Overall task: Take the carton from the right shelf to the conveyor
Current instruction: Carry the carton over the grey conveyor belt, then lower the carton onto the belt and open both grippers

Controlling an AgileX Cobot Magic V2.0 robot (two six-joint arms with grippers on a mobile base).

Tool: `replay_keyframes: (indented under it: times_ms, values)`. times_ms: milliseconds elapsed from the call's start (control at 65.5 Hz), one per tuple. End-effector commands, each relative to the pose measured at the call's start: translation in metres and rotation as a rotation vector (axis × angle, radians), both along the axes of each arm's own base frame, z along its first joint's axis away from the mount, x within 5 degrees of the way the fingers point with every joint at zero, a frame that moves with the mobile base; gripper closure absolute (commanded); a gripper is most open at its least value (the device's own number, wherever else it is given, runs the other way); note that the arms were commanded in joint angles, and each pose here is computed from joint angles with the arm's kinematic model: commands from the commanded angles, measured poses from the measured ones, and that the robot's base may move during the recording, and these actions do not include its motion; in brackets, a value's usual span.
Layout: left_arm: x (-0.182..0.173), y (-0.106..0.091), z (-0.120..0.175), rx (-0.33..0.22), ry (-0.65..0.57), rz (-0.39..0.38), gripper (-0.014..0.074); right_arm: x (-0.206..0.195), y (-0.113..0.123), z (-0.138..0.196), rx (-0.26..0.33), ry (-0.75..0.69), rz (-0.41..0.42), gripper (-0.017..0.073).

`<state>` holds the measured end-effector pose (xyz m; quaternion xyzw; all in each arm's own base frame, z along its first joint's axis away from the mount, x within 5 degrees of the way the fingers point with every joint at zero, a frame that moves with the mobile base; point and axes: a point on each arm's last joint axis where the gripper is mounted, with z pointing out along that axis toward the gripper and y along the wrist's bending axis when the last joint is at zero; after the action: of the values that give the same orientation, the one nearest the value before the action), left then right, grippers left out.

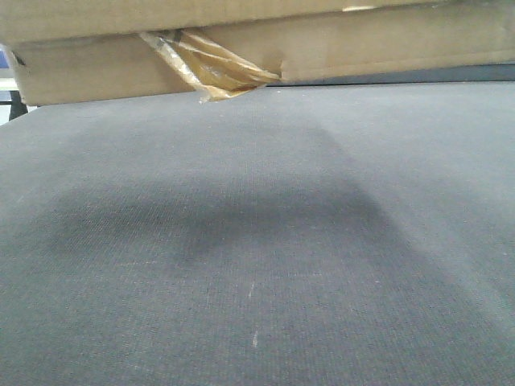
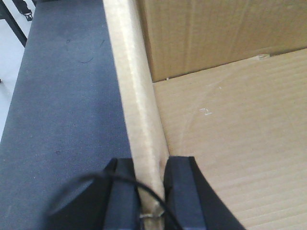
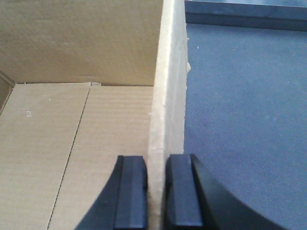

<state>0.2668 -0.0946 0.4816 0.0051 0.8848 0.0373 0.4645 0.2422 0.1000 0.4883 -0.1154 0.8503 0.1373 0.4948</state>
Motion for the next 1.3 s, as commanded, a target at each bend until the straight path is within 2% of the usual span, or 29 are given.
replay_keyframes:
  times_ms: [0,718,855,931,1069,1282]
  values:
    - [-0.003,0.012,0.007,0.087,-0.034,0.054,0.0615,-0.004,-0.007,0.010,-0.015,-0.074,-0.021,0.0624]
    - [-0.003,0.012,0.007,0.085,-0.034,0.053,0.0615,-0.004,-0.007,0.010,-0.014,-0.077,-0.021,0.0624]
    - [-0.003,0.008,0.004,0.049,-0.012,0.026,0.0615,-0.006,-0.006,0.006,-0.018,-0.026,-0.013,0.0624]
    - [0.003,0.004,-0.002,0.042,0.015,0.019,0.0615,-0.002,-0.004,-0.003,-0.025,0.047,-0.019,0.0624]
    - [0.026,-0.012,-0.027,0.040,0.106,-0.001,0.0615,0.022,0.005,-0.034,-0.088,0.200,-0.024,0.0624]
    - [0.062,-0.031,-0.071,0.077,0.229,-0.008,0.0615,0.059,0.020,-0.074,-0.132,0.322,-0.021,0.0624]
